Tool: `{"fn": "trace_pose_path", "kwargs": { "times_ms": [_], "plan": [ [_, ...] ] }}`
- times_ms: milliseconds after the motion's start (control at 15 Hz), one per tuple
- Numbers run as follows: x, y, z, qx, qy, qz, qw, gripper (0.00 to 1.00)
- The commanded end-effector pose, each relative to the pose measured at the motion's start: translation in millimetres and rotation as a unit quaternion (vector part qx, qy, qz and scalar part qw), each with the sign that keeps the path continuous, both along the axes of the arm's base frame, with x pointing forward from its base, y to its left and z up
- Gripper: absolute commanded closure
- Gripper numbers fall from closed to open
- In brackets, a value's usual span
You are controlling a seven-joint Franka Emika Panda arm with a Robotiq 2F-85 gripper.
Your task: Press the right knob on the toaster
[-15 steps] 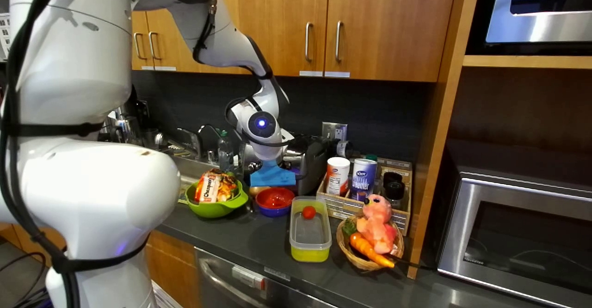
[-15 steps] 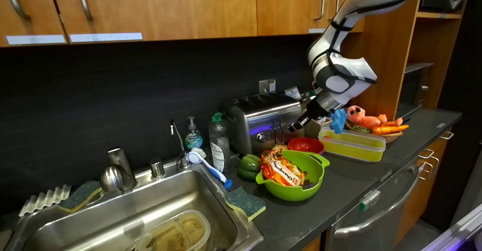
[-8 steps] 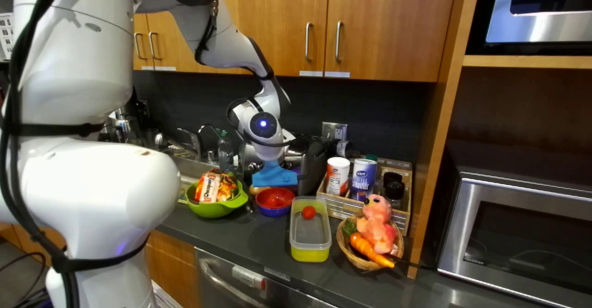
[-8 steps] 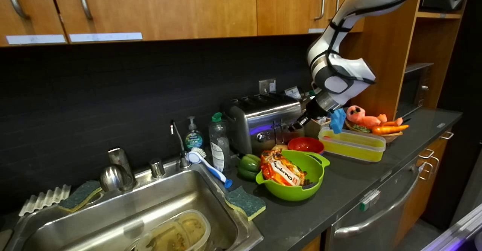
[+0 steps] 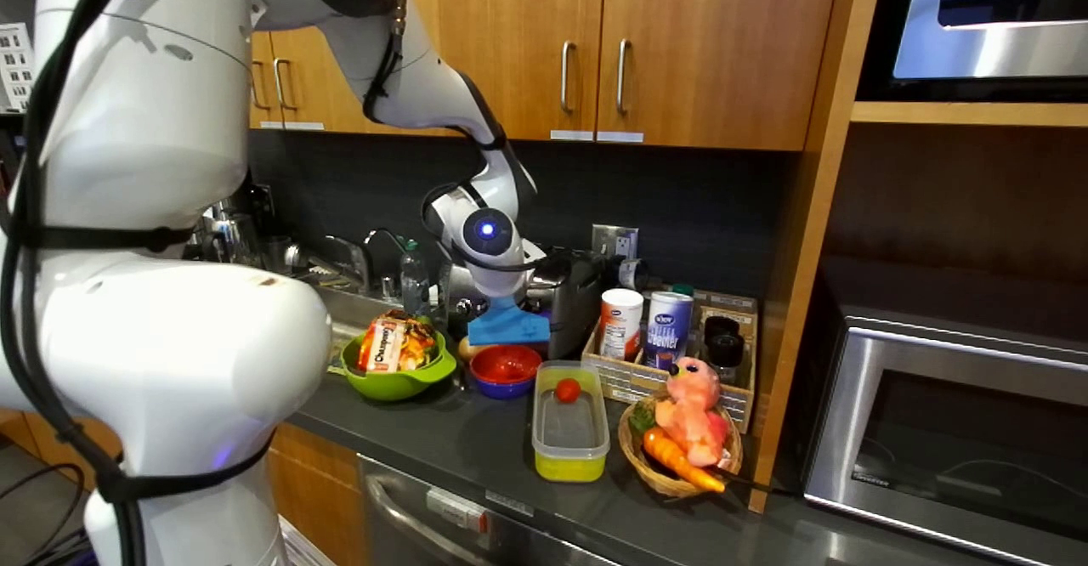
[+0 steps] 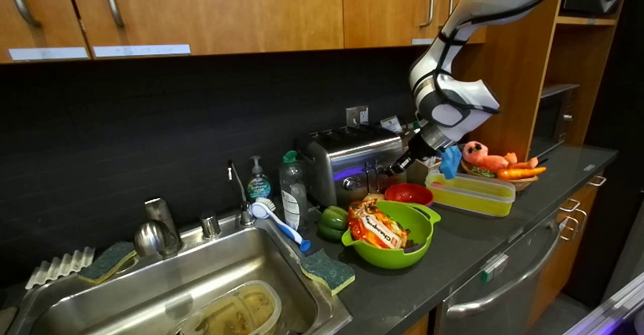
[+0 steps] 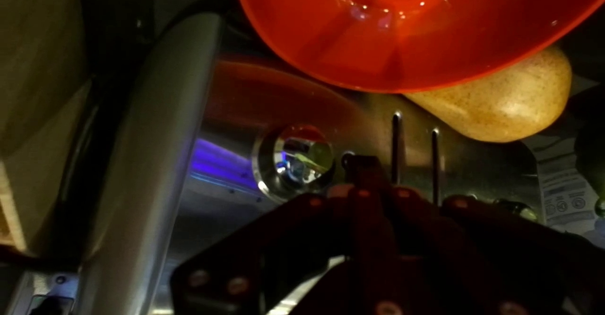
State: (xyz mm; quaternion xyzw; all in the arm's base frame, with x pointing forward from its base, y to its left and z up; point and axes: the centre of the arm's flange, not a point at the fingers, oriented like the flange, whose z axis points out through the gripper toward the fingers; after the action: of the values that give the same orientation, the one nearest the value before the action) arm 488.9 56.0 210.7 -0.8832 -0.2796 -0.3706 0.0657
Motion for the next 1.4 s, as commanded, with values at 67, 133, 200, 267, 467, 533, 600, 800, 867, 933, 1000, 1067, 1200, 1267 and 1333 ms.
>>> {"fn": "trace_pose_path", "kwargs": {
  "times_ms": [67, 133, 200, 267, 467, 533, 600, 800, 867, 933, 1000, 1067, 1200, 1267, 1333],
  "plan": [
    [4.6, 1.3, -2.2, -0.005, -0.009, -0.003, 0.9999, 1.00],
    [4.5, 1.5, -2.2, -0.006, -0.008, -0.003, 0.9999, 1.00],
    [4.6, 1.5, -2.3, -0.006, -0.008, -0.004, 0.9999, 1.00],
    [5.0, 1.5, -2.3, -0.007, -0.008, -0.003, 0.9999, 1.00],
    [4.6, 1.8, -1.9, -0.009, -0.007, -0.004, 0.9999, 1.00],
    [3.9, 2.2, -1.4, -0.009, -0.006, -0.004, 0.9999, 1.00],
    [3.8, 1.9, -0.8, -0.011, -0.004, -0.007, 0.9999, 1.00],
    [2.7, 1.1, 0.6, -0.013, 0.000, -0.010, 0.9999, 1.00],
    [1.9, 1.1, 1.1, -0.013, 0.001, -0.011, 0.9999, 1.00],
    [1.7, 0.9, 1.0, -0.013, 0.001, -0.011, 0.9999, 1.00],
    [1.7, 0.7, 0.8, -0.013, 0.001, -0.011, 0.9998, 1.00],
    [1.5, 1.0, 0.7, -0.013, 0.002, -0.011, 0.9999, 1.00],
    [1.2, 3.1, 1.1, -0.013, 0.003, -0.010, 0.9999, 1.00],
    [1.0, 4.3, 1.8, -0.013, 0.003, -0.009, 0.9999, 1.00],
    [0.8, 5.9, 3.0, -0.014, 0.003, -0.009, 0.9999, 1.00]
  ]
}}
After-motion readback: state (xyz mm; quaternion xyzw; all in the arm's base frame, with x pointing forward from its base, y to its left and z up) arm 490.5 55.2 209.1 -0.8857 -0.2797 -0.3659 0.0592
